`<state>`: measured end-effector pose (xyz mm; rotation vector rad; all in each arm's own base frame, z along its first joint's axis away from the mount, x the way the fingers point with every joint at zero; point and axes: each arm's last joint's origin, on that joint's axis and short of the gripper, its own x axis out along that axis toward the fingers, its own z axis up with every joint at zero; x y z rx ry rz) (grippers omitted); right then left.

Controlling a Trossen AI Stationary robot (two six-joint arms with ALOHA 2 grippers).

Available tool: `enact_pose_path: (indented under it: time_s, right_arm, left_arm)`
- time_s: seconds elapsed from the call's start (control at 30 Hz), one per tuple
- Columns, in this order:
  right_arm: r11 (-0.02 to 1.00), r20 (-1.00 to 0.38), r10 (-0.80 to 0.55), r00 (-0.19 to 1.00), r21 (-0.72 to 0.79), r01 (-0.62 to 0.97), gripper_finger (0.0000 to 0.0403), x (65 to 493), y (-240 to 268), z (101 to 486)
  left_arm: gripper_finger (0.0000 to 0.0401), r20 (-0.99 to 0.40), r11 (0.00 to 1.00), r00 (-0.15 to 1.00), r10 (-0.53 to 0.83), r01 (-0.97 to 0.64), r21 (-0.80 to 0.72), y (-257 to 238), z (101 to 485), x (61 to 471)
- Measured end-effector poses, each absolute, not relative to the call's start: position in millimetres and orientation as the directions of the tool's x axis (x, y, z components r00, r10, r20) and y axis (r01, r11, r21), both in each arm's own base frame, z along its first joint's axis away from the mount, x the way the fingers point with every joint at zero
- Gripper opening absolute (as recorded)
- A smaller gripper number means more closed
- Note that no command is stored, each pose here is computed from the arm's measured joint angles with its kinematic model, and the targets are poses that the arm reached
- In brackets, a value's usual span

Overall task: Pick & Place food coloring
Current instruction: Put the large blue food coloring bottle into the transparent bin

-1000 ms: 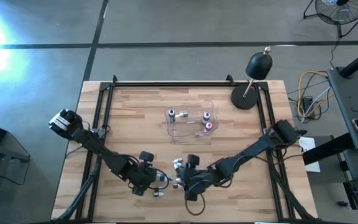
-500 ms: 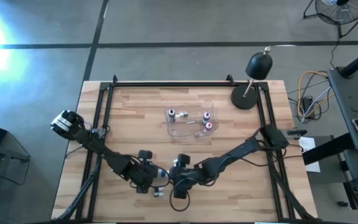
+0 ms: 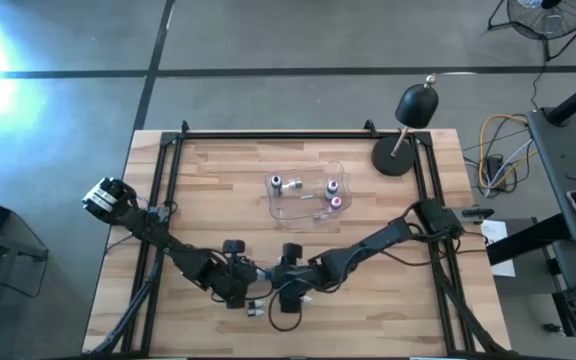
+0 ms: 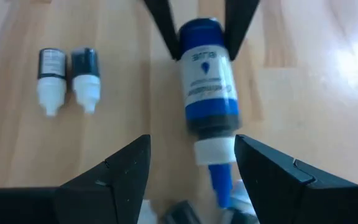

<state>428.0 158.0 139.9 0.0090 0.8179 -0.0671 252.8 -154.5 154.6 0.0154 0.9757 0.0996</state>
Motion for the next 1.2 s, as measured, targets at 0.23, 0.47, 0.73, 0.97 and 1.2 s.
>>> enact_pose_path:
  time_s: [0.23,0.47,0.73,0.97,1.2]
  right_arm:
    - [0.997,-0.734,-0.078,0.675,-0.049,0.062,0.0226,430,147,137]
    - [0.998,-0.752,-0.061,0.657,-0.049,0.036,0.0226,428,142,132]
    - [0.998,-0.756,-0.063,0.652,-0.062,0.024,0.0226,430,133,131]
    - [0.999,-0.763,-0.047,0.644,-0.041,0.024,0.0222,432,126,130]
    - [1.0,-0.772,-0.016,0.636,-0.016,0.006,0.0177,433,125,130]
  left_arm:
    - [0.0144,-0.819,0.994,0.566,0.1,-0.085,0.063,-155,155,253]
    - [0.0144,-0.807,0.992,0.578,0.118,-0.098,0.075,-154,156,254]
    - [0.0144,-0.794,0.991,0.595,0.126,-0.109,0.075,-154,157,256]
    - [0.0144,-0.793,0.991,0.596,0.128,-0.112,0.075,-154,157,256]
    - [0.0144,-0.796,0.991,0.591,0.127,-0.109,0.077,-154,157,255]
